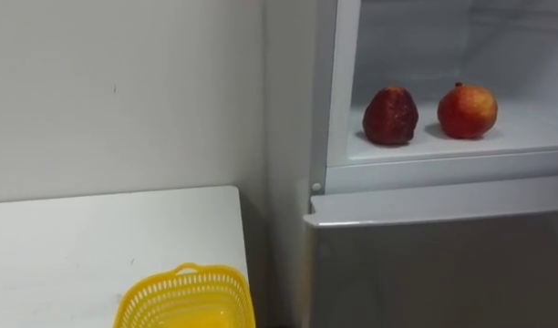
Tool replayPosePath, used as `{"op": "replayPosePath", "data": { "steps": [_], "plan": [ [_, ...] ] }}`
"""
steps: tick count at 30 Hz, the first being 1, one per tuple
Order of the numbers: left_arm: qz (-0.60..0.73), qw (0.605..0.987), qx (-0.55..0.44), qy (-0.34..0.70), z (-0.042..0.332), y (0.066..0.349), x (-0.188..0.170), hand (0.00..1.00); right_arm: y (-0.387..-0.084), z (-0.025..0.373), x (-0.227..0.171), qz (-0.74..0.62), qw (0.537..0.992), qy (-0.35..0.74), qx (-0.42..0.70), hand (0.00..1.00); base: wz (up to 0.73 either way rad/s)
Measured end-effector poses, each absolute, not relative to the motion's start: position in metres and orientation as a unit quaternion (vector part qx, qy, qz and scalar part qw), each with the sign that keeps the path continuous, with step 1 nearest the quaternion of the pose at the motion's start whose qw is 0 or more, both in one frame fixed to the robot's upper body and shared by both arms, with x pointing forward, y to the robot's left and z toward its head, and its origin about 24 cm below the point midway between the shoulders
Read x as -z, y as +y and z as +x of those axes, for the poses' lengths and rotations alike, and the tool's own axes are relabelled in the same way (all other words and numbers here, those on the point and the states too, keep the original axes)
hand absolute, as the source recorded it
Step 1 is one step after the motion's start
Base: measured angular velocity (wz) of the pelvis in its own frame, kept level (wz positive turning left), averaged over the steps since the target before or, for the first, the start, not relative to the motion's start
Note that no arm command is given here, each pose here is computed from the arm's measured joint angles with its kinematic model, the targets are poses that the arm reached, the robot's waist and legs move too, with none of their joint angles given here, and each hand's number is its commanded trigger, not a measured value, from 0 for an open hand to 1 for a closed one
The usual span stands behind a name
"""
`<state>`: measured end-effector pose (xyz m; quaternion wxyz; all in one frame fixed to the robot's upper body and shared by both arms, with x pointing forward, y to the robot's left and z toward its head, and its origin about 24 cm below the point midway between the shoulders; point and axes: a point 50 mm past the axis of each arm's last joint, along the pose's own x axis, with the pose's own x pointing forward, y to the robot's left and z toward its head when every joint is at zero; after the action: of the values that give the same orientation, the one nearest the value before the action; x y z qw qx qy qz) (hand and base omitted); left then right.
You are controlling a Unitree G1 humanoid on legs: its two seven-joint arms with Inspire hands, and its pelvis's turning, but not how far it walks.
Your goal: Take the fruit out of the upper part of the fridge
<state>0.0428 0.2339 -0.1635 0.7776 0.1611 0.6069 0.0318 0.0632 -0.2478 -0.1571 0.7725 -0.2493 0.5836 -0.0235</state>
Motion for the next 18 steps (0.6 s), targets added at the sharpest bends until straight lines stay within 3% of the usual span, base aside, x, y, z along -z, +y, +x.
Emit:
{"op": "replayPosePath", "data": {
  "steps": [6, 13, 18],
  "plan": [
    [0.162, 0.792, -0.035, 0.587, 0.050, 0.232, 0.162, 0.00, -0.237, 0.100, 0.141, -0.218, 0.848, 0.479, 0.062, 0.00, -0.06],
    [0.163, 0.804, -0.037, 0.571, 0.056, 0.230, 0.161, 0.00, -0.231, 0.118, 0.120, -0.221, 0.887, 0.399, 0.075, 0.00, -0.06],
    [0.160, 0.809, -0.035, 0.564, 0.059, 0.229, 0.160, 0.00, -0.224, 0.143, 0.073, -0.224, 0.931, 0.275, 0.087, 0.00, -0.18]
  ]
}}
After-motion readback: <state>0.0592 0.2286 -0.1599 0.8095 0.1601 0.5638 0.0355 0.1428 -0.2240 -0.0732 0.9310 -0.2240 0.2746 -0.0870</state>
